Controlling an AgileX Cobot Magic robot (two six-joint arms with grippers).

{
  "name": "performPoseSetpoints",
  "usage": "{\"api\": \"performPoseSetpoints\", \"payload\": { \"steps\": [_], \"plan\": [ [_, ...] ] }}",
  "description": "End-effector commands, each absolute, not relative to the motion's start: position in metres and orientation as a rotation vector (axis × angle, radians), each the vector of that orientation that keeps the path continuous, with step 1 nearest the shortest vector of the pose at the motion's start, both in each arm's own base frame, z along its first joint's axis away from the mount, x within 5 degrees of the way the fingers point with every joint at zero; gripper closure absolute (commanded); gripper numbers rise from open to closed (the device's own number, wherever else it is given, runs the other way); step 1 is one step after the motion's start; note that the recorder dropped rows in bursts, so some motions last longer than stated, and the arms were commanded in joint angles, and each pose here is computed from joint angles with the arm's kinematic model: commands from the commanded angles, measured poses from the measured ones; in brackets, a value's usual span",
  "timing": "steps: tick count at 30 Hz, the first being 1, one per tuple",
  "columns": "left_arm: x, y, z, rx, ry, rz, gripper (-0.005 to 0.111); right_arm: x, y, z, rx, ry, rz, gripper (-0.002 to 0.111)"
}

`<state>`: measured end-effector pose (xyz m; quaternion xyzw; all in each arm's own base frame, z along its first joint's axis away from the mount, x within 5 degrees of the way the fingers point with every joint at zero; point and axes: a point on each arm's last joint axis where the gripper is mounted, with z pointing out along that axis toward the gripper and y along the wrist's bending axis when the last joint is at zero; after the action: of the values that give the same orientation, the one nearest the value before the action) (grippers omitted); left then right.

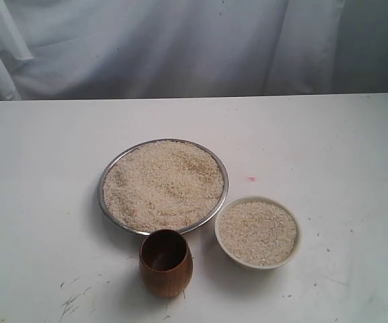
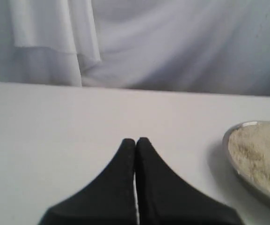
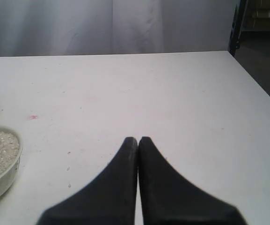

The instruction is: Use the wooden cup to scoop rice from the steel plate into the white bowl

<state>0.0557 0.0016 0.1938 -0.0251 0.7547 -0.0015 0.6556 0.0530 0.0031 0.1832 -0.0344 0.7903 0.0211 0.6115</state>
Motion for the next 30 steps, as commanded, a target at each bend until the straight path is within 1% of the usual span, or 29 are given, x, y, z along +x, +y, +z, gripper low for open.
{"api": "performPoseSetpoints", "payload": {
  "steps": [1,4,6,17,24,27,30],
  "plan": [
    [0.056,0.002,0.217,-0.049,1.443,-0.004,0.107,0.053,0.003,0.182,-0.08,1.827,0.05,0.108],
    [0.053,0.002,0.231,-0.045,1.286,-0.002,0.107,0.053,0.003,0.182,-0.08,1.827,0.05,0.108],
    [0.052,0.002,0.233,-0.044,1.26,-0.002,0.107,0.053,0.003,0.182,-0.08,1.827,0.05,0.108],
    [0.052,0.002,0.235,-0.045,1.242,-0.004,0.107,0.053,0.003,0.182,-0.08,1.827,0.05,0.108],
    [0.051,0.002,0.236,-0.091,1.241,-0.062,0.107,0.053,0.003,0.182,-0.08,1.827,0.05,0.108],
    [0.049,0.002,0.247,-0.092,1.271,-0.063,0.107,0.053,0.003,0.182,-0.08,1.827,0.05,0.108],
    [0.045,0.001,0.266,-0.09,1.324,-0.062,0.107,0.053,0.003,0.182,-0.08,1.827,0.05,0.108]
  ]
}}
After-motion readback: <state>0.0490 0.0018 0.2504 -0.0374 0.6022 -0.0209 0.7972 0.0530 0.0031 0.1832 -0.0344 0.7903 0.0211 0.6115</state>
